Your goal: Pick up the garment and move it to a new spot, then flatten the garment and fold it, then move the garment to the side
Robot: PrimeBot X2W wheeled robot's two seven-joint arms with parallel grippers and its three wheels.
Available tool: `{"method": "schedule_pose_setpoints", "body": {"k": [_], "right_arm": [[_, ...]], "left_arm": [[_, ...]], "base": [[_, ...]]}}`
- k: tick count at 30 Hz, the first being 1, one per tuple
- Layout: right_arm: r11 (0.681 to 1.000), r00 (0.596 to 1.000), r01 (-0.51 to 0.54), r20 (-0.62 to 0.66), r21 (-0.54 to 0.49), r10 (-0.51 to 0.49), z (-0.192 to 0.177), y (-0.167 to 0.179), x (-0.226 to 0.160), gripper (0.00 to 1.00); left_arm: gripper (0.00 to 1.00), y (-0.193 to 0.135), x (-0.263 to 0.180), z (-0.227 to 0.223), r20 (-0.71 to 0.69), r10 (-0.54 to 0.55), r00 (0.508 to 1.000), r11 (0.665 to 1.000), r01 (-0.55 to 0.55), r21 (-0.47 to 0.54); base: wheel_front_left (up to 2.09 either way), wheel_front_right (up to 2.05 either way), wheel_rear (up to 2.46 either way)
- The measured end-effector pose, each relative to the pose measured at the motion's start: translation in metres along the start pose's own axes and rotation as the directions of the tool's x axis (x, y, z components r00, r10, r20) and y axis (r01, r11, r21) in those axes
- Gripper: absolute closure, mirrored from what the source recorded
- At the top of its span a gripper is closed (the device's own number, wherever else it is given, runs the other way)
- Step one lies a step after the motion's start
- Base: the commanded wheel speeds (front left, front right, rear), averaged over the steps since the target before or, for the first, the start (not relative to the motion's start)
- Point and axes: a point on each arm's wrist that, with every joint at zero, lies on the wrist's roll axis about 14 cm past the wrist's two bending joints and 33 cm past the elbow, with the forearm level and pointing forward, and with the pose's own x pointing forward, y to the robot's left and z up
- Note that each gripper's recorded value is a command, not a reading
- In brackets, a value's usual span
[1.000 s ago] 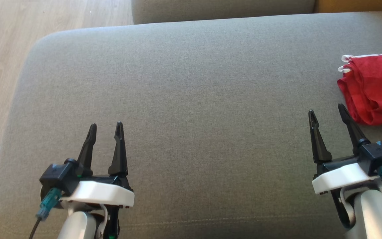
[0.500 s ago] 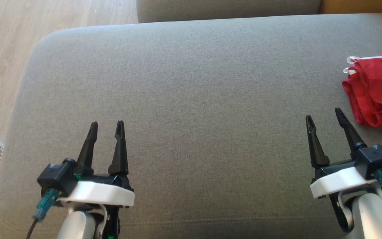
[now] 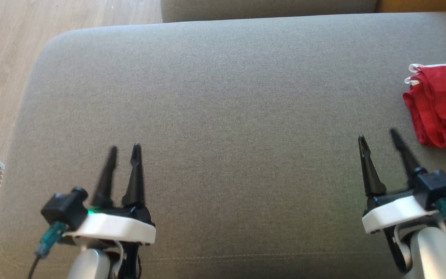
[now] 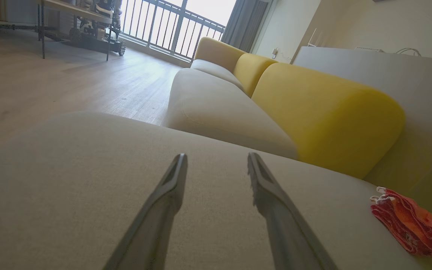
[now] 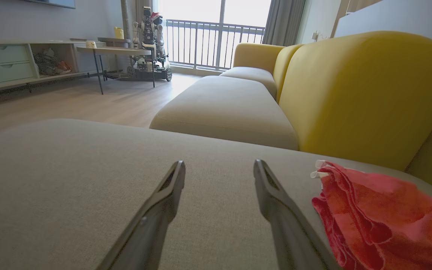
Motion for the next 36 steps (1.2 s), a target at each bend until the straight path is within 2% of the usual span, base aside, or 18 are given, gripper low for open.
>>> {"method": "schedule_pose_setpoints", "body": {"k": [6,21,36], "right_arm": [[0.999,0.992,0.01,-0.13,0.033,-0.006,-0.038,0.001,-0.019,1.0],[0.973,0.989,0.091,-0.137,0.211,-0.062,-0.035,-0.01,-0.022,1.0],[0.909,0.982,0.163,-0.157,0.384,-0.109,-0.036,-0.019,-0.027,1.0]], "left_arm": [[1.0,0.012,-0.019,-0.035,-0.119,0.046,0.992,0.999,-0.049,-0.016],[1.0,0.016,-0.018,-0.038,-0.146,0.067,0.987,0.983,-0.091,-0.161],[1.0,0.024,-0.019,-0.042,-0.178,0.091,0.98,0.946,-0.141,-0.293]], "base": [[0.0,0.0,0.0],[0.0,0.0,0.0],[0.0,0.0,0.0]]}}
